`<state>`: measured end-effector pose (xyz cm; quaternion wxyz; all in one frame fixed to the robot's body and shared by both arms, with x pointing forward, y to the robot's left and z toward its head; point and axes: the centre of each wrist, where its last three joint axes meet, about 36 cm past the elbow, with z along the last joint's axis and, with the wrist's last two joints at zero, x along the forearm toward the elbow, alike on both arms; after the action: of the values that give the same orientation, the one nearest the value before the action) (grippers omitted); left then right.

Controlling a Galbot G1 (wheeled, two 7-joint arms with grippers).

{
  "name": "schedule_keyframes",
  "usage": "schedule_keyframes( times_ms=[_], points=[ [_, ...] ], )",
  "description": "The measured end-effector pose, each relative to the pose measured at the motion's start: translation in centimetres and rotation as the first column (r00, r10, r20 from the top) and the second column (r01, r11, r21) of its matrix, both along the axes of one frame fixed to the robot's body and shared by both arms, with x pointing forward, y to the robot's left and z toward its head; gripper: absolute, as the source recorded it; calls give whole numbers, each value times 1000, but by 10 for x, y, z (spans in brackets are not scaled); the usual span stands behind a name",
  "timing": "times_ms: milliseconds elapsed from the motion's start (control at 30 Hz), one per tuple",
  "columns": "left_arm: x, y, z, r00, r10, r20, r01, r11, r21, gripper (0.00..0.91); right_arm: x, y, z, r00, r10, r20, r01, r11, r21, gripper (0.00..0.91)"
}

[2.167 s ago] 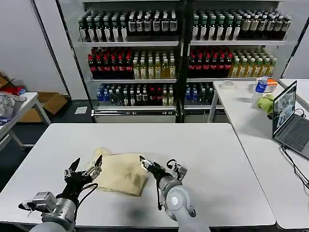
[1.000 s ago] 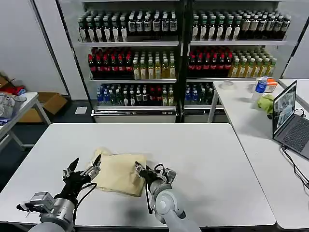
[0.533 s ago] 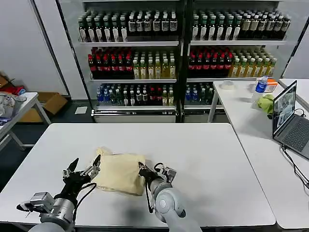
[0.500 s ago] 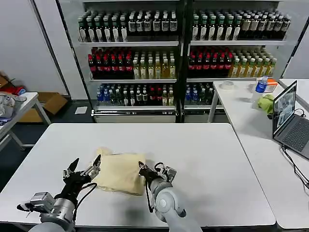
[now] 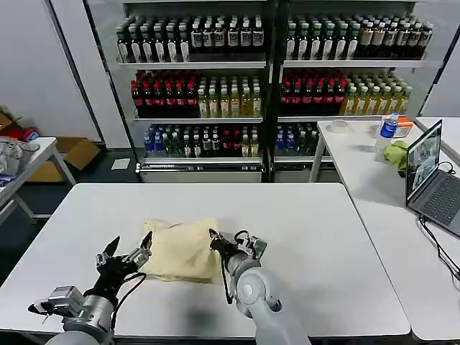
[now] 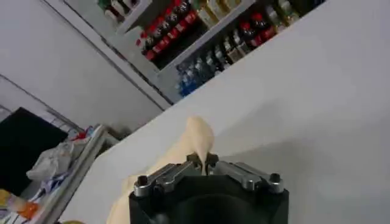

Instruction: Fold and organize the clothes.

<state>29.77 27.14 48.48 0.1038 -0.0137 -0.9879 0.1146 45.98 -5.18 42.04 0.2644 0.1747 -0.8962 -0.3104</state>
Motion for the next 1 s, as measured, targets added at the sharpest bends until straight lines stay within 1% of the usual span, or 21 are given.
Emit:
schedule_keyframes(
  times_ms=[267, 333, 600, 767, 1000],
  points=[
    [2, -2, -2, 1000, -4, -2, 4, 1000, -4, 907, 12, -6, 12, 1000, 21, 23, -21, 1000, 3, 0],
    [2, -2, -2, 1000, -5, -1, 5, 1000, -5, 907, 14, -10, 13, 999, 26, 28, -26, 1000, -4, 0],
    [3, -4, -3, 1000, -8, -3, 8, 1000, -8, 907, 22, -57, 0, 999, 27, 27, -23, 993, -119, 0],
    [3, -5, -3, 1000, -11, -4, 11, 1000, -9, 907, 25, -81, -5, 1000, 21, 22, -17, 986, -168, 0],
    [3, -7, -3, 1000, -18, -6, 18, 1000, -12, 907, 32, -108, -7, 1000, 10, 25, -4, 975, -222, 0]
  ],
)
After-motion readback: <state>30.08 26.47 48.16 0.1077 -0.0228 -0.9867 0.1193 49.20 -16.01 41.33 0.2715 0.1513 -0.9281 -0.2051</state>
